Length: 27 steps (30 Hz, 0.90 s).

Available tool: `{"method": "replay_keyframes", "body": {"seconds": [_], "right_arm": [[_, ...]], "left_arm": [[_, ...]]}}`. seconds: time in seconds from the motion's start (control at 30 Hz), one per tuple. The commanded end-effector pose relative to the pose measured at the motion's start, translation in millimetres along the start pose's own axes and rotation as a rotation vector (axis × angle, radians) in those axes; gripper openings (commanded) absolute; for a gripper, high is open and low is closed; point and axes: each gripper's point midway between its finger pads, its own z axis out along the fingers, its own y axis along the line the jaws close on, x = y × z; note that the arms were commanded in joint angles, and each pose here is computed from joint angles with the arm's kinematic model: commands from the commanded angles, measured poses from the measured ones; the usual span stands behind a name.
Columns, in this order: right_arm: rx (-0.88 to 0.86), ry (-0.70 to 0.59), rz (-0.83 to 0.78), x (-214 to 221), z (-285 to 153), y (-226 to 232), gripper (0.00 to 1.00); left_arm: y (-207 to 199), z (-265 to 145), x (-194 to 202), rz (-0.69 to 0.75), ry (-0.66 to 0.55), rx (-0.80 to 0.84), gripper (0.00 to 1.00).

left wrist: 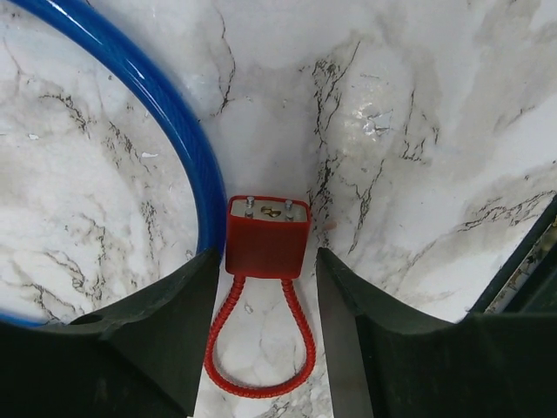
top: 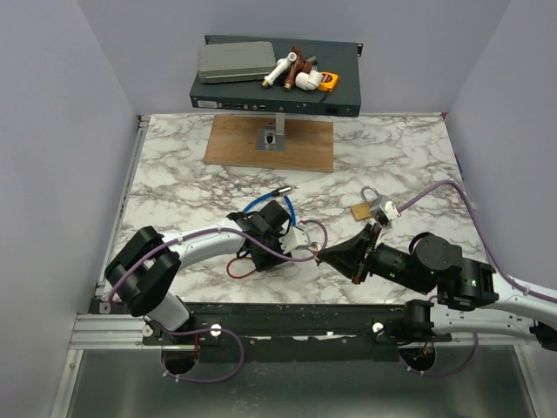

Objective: Unlock with the key
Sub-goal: Place the lock at the center of the board, then pick up the lock from the center of the board.

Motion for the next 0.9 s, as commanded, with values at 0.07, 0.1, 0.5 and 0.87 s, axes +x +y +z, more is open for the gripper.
{"method": "replay_keyframes", "body": {"seconds": [0.07,0.1,0.5,0.87], "right_arm": [[-0.019,-0.027,-0.001,-11,-1,6,0.01],[-0.019,-0.027,-0.001,-11,-1,6,0.01],[-0.020,-0.032,-0.002,-14,-4,7,0.01],[-0.007,-0.039,-0.007,-13,-5,3,0.01]], "left_arm": [[-2,18,25,0.062,0.060,-0.038,0.49],[-5,17,24,0.070,0.051,-0.028,0.49],[-29,17,22,0.105,0.045,0.062,0.49],[-62,4,25,0.174,0.008,0.219,0.46]]}}
